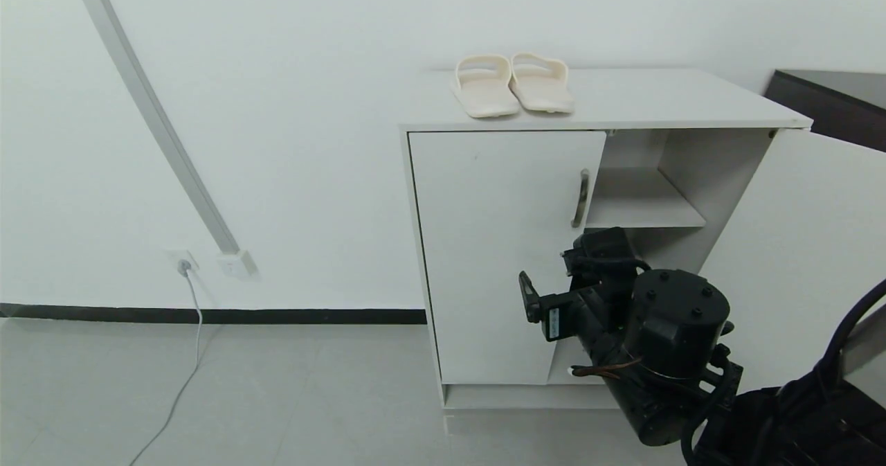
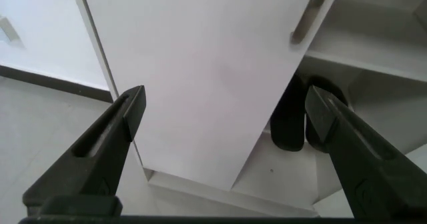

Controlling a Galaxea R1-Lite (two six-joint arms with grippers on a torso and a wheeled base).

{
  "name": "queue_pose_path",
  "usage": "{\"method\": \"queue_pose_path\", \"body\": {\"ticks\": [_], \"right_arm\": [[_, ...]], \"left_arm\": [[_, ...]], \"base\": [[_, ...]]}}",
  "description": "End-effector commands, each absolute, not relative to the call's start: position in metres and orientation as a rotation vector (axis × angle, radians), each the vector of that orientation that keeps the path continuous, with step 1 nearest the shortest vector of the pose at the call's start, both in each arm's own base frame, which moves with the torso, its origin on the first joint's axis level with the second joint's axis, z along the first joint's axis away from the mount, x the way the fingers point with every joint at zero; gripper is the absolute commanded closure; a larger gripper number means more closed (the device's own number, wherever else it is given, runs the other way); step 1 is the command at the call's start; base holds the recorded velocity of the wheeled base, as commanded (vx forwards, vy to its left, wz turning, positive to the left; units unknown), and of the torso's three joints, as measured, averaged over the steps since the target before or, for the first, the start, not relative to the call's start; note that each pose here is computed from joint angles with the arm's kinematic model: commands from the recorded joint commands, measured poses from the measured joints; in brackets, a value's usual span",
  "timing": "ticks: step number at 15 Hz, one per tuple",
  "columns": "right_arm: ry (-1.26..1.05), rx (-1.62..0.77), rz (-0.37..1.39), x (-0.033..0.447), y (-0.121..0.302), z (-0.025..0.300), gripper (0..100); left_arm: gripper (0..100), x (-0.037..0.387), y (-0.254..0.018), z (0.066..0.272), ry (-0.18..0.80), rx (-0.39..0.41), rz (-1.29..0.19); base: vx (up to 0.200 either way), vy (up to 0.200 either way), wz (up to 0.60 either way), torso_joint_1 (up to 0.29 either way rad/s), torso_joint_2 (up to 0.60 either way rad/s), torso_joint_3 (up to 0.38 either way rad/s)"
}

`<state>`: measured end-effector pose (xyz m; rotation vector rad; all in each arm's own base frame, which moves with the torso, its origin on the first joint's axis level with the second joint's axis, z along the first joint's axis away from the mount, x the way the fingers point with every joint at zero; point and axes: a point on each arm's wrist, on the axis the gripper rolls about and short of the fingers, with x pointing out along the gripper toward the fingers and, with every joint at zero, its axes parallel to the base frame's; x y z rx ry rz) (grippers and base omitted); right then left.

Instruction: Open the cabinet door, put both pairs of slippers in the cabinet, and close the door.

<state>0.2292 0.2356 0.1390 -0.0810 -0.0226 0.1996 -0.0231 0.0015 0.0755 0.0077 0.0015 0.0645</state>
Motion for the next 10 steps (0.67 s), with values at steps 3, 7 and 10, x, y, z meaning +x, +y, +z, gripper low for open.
{"method": "queue_pose_path", "body": {"ticks": [3,7,10], "right_arm": [[-0.022,-0.082,0.2,0.2292,0.2358,0.1386,0],[-0.016,-0.087,0.2,0.2284,0.235,0.1369,0],[-0.016,-0.089,0.2,0.2284,0.235,0.1369,0]], "left_arm": [[100,-0.023,0.0015,0.0754,0.003,0.008,0.064],[100,-0.023,0.0015,0.0754,0.003,0.008,0.064],[100,-0.023,0.0015,0.0754,0.003,0.008,0.064]], "base": [[0.0,0.0,0.0,0.165,-0.48,-0.317],[0.0,0.0,0.0,0.187,-0.49,-0.31],[0.0,0.0,0.0,0.203,-0.51,-0.312]]}}
